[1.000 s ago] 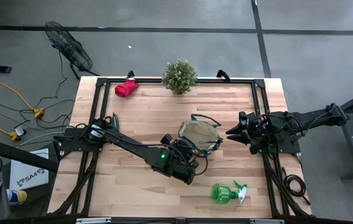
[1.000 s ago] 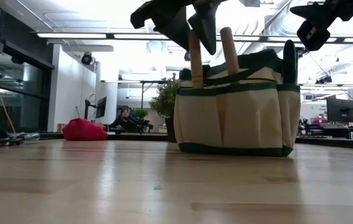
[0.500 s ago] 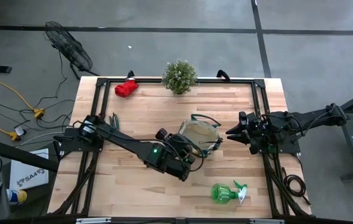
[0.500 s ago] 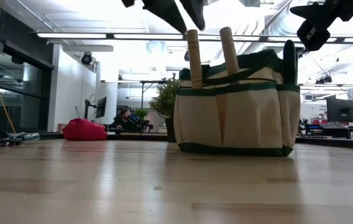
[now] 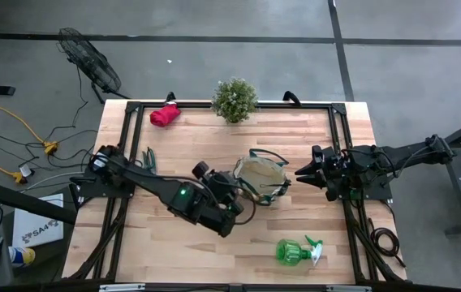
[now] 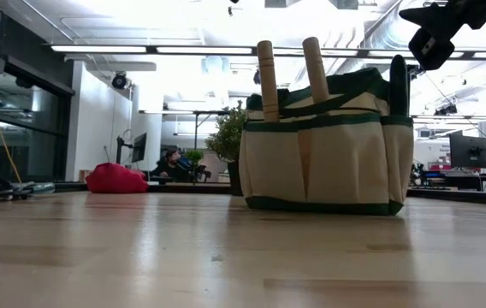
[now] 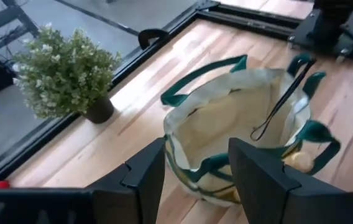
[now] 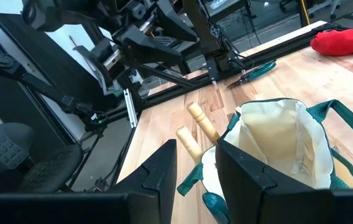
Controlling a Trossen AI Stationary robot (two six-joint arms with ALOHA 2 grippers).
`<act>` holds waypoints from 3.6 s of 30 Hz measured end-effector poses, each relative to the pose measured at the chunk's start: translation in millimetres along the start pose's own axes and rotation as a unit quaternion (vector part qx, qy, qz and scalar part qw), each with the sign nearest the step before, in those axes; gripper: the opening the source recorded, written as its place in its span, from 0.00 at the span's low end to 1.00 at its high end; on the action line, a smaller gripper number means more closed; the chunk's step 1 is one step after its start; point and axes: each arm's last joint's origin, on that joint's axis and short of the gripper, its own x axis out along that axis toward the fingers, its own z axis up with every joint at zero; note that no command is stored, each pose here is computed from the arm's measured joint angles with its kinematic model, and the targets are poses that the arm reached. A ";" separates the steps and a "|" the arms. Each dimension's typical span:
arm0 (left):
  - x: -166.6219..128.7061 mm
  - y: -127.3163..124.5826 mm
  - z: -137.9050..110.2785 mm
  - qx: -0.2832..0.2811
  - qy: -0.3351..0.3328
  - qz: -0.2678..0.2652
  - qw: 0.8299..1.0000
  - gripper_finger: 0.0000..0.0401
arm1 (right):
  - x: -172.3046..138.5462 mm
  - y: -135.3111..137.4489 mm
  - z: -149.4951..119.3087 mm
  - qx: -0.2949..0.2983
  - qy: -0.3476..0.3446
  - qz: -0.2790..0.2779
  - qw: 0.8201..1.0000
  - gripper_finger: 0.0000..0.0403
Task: Pick & Place Garden tools in Gardening bag
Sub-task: Put the green shear scissors into the brown gardening bag
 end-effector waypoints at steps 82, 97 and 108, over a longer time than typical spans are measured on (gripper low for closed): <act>120.1 43.1 95.4 0.109 -0.050 -0.451 0.884 0.00 | 0.0 0.1 0.0 0.066 0.000 0.000 0.998 0.26; 125.0 134.3 31.4 0.031 -0.104 -0.382 0.918 0.00 | 0.0 0.1 0.0 0.066 0.000 0.000 0.998 0.26; 107.6 206.7 -36.8 -0.090 0.027 -0.195 0.976 0.00 | 0.0 0.0 -0.1 0.066 0.001 0.000 0.998 0.26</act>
